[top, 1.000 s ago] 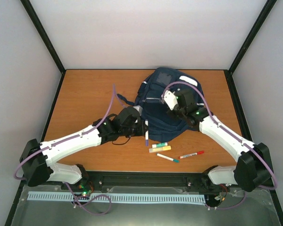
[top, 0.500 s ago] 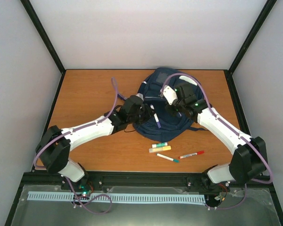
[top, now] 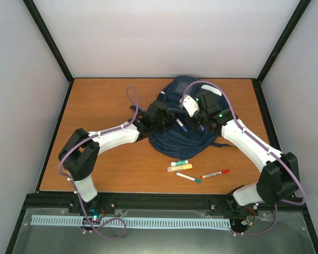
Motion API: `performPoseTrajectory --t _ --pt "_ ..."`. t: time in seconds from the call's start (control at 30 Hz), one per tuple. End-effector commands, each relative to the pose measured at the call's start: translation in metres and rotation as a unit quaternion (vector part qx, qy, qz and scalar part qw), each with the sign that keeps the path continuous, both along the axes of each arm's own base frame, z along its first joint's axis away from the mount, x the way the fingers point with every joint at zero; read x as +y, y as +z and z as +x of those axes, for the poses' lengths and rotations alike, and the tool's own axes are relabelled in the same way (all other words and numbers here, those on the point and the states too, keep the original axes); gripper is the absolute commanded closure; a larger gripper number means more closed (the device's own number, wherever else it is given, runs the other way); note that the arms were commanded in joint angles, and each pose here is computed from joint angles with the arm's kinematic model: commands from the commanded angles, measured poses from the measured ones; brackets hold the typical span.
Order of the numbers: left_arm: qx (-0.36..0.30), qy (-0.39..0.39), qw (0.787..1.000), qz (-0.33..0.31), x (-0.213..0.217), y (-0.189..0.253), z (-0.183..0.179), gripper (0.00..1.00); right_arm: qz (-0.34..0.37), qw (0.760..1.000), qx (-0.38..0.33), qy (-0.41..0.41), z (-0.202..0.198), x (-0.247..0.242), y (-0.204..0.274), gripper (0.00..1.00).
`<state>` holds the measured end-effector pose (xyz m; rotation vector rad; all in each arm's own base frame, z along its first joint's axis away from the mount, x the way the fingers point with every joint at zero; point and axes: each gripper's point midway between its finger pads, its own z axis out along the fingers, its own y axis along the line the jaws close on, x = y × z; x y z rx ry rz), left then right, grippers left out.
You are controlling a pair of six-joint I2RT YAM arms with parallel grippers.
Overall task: Pack the student bag
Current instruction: Place the stationery in the student bag.
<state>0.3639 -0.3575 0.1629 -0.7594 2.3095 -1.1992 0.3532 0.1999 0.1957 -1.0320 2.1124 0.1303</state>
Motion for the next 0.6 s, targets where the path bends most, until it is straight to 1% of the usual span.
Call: performPoseTrajectory --t 0.0,0.2,0.3,0.33,0.37,0.47,0.5,0.57 --pt "0.009 0.054 0.997 -0.051 -0.007 0.012 0.024 0.99 0.038 0.999 -0.037 0.0 0.013 0.009 0.032 0.97" --pt "0.01 0.069 0.996 -0.061 -0.018 0.005 0.041 0.99 0.039 0.999 -0.03 0.001 0.013 0.011 0.029 0.97" --pt "0.015 0.058 0.996 -0.061 -0.021 0.004 0.039 0.96 0.041 0.999 -0.029 0.0 0.013 0.01 0.029 0.97" --pt "0.015 0.055 0.997 -0.057 -0.02 0.004 0.037 0.92 0.043 0.999 -0.028 -0.001 0.014 0.009 0.029 0.97" --pt "0.014 0.052 0.997 -0.052 -0.018 0.005 0.036 0.84 0.045 0.999 -0.027 -0.002 0.014 0.009 0.029 0.97" --pt "0.007 0.034 0.999 -0.04 -0.014 0.01 0.034 0.52 0.051 0.998 -0.025 -0.005 0.015 0.008 0.029 0.97" --pt "0.008 0.026 0.999 -0.04 -0.014 0.012 0.033 0.45 0.053 0.998 -0.023 -0.006 0.015 0.007 0.029 0.97" --pt "0.015 -0.004 0.999 -0.047 -0.018 0.018 0.026 0.37 0.054 0.998 -0.023 -0.006 0.015 0.007 0.029 0.97"
